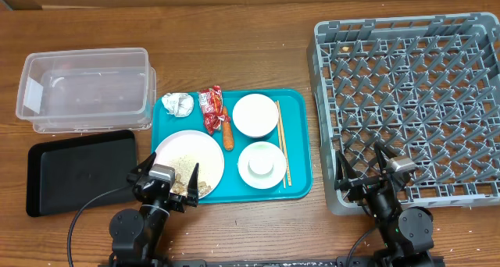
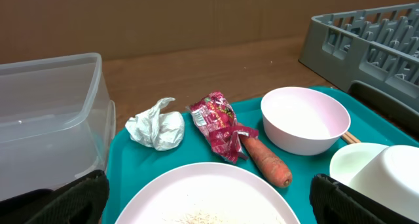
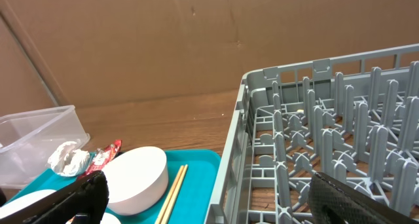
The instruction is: Sort waste into correct bins and load items into the dishwasher
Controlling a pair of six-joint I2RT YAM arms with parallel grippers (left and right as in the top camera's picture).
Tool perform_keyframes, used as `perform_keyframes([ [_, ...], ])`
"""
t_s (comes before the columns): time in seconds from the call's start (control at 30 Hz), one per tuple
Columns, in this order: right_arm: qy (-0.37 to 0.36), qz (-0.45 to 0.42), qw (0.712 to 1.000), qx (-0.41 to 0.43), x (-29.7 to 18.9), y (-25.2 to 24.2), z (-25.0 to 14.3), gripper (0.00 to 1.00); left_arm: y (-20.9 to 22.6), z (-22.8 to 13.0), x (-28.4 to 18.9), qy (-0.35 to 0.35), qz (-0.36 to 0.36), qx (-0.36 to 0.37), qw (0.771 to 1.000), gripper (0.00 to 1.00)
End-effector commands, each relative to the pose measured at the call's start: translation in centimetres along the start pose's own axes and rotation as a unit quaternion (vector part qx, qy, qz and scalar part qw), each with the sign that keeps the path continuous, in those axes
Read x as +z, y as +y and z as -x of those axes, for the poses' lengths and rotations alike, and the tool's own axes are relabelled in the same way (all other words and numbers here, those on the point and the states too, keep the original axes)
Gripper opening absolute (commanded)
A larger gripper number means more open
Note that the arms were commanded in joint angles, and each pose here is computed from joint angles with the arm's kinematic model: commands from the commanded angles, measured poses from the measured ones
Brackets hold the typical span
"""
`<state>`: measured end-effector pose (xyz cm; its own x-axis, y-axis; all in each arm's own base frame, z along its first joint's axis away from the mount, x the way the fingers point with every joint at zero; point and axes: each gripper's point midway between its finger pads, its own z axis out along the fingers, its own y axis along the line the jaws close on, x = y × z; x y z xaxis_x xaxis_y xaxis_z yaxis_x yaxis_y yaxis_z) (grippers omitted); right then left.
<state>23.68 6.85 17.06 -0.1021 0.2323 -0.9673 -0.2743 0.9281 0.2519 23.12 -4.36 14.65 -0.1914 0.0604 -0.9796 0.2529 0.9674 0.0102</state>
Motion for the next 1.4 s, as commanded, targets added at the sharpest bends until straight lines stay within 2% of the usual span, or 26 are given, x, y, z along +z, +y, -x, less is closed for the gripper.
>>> perform_keyframes([
  [0.0, -0.004, 0.002, 1.0, -0.001, 0.0, 0.0, -0.1, 1.0, -0.2, 0.0, 0.0, -0.003, -0.005, -0.004, 1.0, 1.0],
  [0.93, -0.004, 0.003, 1.0, -0.001, 0.0, 0.1, -0.1, 1.0, -0.2, 0.1, 0.0, -0.004, -0.005, -0.004, 1.0, 1.0],
  [1.1, -0.004, 0.002, 1.0, -0.001, 0.0, 0.0, -0.1, 1.0, 1.1, 0.0, -0.1, -0.001, 0.032, 0.01, 0.999, 1.0],
  [1.37, -0.005, 0.0, 1.0, 0.0, 0.0, 0.0, 0.0, 1.0, 1.1, 0.0, -0.1, -0.001, 0.034, 0.009, 0.999, 1.0],
])
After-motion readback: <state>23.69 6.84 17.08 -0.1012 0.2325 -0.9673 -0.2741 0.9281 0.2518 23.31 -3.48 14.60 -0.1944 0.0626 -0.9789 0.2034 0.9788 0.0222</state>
